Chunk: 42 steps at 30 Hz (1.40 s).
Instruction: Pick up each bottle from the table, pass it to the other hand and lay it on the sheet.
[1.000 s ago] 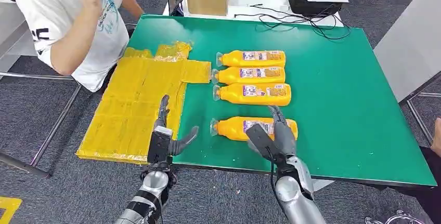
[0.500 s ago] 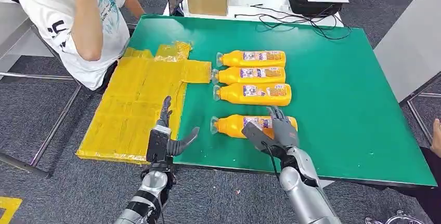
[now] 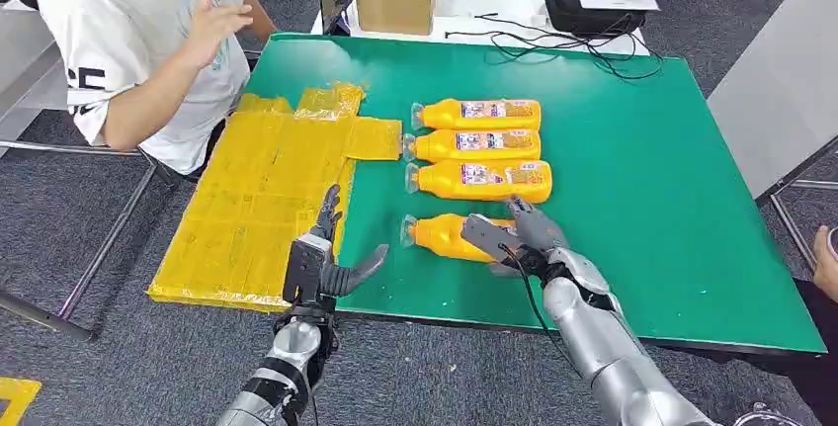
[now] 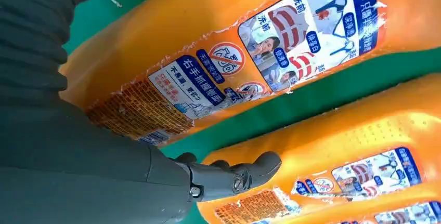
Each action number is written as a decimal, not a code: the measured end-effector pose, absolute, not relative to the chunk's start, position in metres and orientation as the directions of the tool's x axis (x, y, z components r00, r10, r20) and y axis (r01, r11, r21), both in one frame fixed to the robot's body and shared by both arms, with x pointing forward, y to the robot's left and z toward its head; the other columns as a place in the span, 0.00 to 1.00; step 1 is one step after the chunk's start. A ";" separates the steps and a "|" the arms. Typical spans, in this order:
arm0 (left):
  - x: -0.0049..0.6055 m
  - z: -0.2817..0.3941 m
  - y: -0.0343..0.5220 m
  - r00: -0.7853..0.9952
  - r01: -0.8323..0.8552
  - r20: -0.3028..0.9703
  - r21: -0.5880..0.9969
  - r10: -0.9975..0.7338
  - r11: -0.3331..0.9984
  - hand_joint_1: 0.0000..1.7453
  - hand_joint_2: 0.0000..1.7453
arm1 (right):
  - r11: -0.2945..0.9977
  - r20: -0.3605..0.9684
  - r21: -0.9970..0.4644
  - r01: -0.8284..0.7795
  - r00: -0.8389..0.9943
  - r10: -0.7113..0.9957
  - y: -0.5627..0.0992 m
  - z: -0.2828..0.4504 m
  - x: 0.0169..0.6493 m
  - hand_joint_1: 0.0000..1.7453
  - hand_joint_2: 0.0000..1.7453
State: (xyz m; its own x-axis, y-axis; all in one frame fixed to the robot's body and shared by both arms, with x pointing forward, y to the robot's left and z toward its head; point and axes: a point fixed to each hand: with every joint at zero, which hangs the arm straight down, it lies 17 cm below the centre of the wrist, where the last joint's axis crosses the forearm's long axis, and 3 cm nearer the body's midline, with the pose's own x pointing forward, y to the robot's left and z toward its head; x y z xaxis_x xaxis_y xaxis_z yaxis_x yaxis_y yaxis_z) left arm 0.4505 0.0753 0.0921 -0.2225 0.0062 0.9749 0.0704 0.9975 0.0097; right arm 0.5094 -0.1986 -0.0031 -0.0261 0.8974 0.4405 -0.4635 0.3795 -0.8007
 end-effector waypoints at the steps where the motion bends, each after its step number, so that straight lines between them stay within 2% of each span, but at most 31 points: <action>1: 0.451 0.092 0.075 -0.221 0.072 0.975 0.010 0.006 0.997 0.00 1.00 | 0.378 0.438 -0.798 -0.470 -0.022 0.899 -0.201 -0.005 0.510 0.14 1.00; 2: 0.451 0.091 0.074 -0.219 0.075 0.976 0.010 0.007 0.997 0.00 1.00 | 0.378 0.440 -0.793 -0.477 -0.020 0.898 -0.201 -0.006 0.511 0.98 1.00; 12: 0.456 0.082 0.047 -0.119 0.216 0.982 -0.121 0.149 0.969 0.00 1.00 | 0.350 0.477 -0.669 -0.655 -0.018 0.879 -0.219 -0.017 0.507 1.00 1.00; 17: 0.459 0.081 0.043 -0.098 0.238 0.982 -0.137 0.164 0.962 0.00 1.00 | 0.350 0.476 -0.652 -0.673 -0.004 0.880 -0.231 -0.017 0.508 1.00 1.00; 22: 0.459 0.077 0.034 -0.052 0.283 0.977 -0.184 0.207 0.941 0.00 1.00 | 0.403 0.538 -0.568 -0.717 0.047 0.841 -0.240 -0.020 0.498 1.00 1.00; 26: 0.461 0.077 0.032 -0.051 0.304 0.981 -0.164 0.188 0.938 0.00 1.00 | 0.469 0.598 -0.505 -0.725 0.098 0.796 -0.252 -0.017 0.494 1.00 1.00; 29: 0.470 0.078 0.042 -0.069 0.280 0.988 -0.117 0.141 0.953 0.00 1.00 | 0.519 0.632 -0.504 -0.691 0.116 0.767 -0.256 -0.009 0.501 1.00 1.00; 35: 0.487 0.081 0.074 -0.107 0.189 0.994 0.004 0.017 0.982 0.00 1.00 | 0.620 0.675 -0.657 -0.430 0.030 0.737 -0.218 0.020 0.526 1.00 1.00; 42: 0.493 0.090 0.087 -0.136 0.164 0.991 0.038 -0.016 0.986 0.00 1.00 | 0.659 0.732 -0.628 -0.415 -0.026 0.681 -0.168 0.031 0.511 1.00 1.00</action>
State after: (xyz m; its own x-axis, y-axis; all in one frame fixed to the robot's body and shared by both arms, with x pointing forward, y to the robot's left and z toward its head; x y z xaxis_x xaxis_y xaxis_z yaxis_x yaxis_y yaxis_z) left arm 0.4933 0.0873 0.0899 -0.1361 -0.0160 0.9906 0.1640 0.9857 0.0385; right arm 0.5110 -0.1680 0.0305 -0.0258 0.6811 0.7317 -0.4149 0.6587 -0.6277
